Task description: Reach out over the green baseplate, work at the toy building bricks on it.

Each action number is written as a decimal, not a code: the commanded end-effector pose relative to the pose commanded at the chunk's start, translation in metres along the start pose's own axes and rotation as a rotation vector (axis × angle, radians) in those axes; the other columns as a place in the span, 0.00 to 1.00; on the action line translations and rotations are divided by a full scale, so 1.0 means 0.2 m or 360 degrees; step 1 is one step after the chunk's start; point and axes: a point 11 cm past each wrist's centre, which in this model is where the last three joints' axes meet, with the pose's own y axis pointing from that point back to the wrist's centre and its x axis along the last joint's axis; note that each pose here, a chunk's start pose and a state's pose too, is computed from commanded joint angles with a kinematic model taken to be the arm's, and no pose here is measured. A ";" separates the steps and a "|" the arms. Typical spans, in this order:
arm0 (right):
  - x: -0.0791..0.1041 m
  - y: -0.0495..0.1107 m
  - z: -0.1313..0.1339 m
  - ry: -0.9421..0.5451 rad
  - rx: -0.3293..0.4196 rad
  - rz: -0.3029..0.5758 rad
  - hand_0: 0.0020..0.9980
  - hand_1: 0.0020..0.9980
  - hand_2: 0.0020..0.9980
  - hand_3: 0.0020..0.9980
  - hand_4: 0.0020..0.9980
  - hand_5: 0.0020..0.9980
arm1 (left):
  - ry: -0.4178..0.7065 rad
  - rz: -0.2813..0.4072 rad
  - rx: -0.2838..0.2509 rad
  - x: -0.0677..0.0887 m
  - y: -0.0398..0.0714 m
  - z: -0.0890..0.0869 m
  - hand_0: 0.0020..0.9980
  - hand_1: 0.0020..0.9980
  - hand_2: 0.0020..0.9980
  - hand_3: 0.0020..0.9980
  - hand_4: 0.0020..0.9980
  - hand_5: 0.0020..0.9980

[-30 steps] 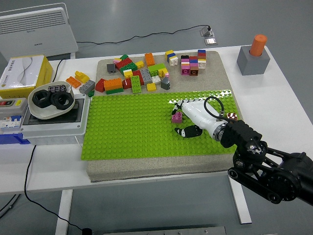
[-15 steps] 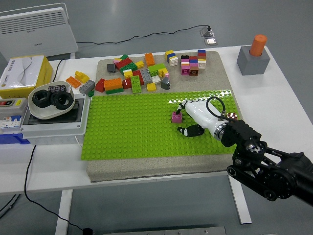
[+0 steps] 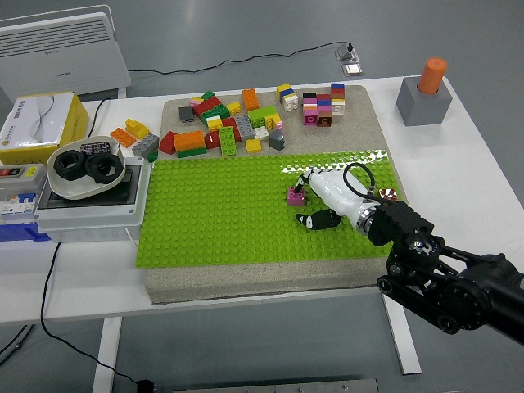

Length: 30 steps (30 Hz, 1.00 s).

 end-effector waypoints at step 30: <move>-0.03 -0.03 0.02 0.0115 -0.0016 -0.0039 0.78 0.84 0.87 0.67 0.73 0.31 | -0.0002 0.0001 -0.0004 0.00 0.00 0.01 0.78 0.72 0.68 0.77 0.81 0.74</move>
